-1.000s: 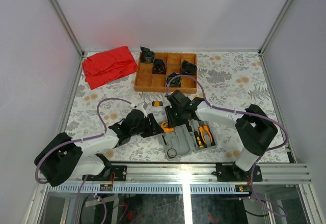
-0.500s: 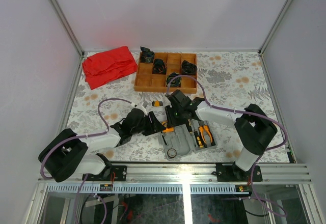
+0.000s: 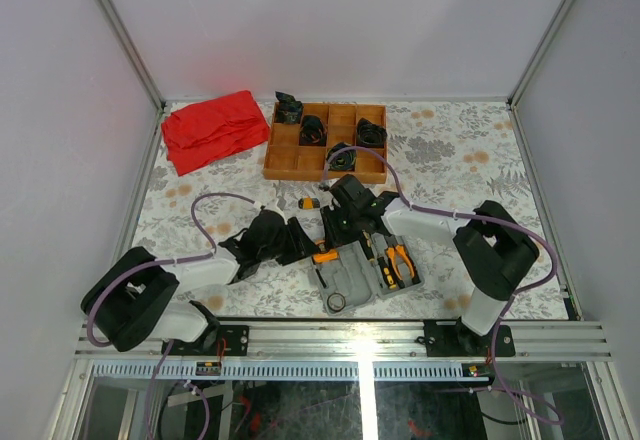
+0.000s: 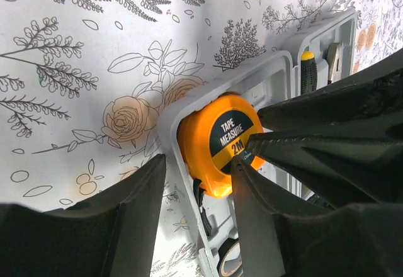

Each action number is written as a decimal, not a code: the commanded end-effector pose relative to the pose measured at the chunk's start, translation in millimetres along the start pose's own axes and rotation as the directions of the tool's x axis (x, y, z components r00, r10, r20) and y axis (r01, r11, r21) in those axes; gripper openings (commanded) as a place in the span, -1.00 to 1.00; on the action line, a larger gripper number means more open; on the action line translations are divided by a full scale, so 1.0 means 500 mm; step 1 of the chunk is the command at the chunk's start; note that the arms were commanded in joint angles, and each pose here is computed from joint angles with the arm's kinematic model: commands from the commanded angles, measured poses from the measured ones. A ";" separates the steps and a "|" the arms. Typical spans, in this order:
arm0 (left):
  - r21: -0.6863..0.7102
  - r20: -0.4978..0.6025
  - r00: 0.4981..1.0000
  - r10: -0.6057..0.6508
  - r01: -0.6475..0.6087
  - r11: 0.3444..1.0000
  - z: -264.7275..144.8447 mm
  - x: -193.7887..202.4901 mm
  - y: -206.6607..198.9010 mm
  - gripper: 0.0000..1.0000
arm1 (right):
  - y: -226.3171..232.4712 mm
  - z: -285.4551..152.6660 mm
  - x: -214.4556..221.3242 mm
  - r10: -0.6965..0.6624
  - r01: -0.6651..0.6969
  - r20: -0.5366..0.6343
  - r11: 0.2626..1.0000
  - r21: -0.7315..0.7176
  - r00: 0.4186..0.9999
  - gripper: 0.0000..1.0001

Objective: Sort the tools into containers
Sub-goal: Adjust the engineering item in the storage box.

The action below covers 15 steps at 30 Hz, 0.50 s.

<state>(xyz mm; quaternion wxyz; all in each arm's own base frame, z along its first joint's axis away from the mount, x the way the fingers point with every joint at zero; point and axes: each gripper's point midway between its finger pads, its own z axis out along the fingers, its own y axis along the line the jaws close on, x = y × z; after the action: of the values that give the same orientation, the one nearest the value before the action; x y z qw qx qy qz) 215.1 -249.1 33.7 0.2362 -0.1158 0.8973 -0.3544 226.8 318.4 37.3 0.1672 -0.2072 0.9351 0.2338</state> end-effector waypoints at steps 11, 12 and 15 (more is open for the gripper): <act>-0.024 -0.025 1.000 0.014 -0.015 1.000 0.010 0.005 0.012 -0.26 | -0.002 0.024 0.023 -0.062 0.060 -0.040 0.998 -0.033 0.997 -0.29; -0.028 -0.024 1.000 0.016 -0.016 0.999 0.009 0.006 0.014 -0.26 | -0.001 0.016 0.015 -0.059 0.058 -0.023 0.998 -0.025 0.998 -0.24; -0.040 -0.019 1.000 0.020 -0.021 0.999 0.005 0.006 0.021 -0.26 | 0.004 -0.016 -0.019 -0.057 0.057 0.042 0.998 0.001 0.997 -0.10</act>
<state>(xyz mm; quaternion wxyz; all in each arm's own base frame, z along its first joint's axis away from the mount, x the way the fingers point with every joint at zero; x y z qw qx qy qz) 218.8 -249.3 33.1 0.2346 -0.1199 0.8976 -0.3533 231.5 321.0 35.1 0.1765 -0.2312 0.9263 0.2396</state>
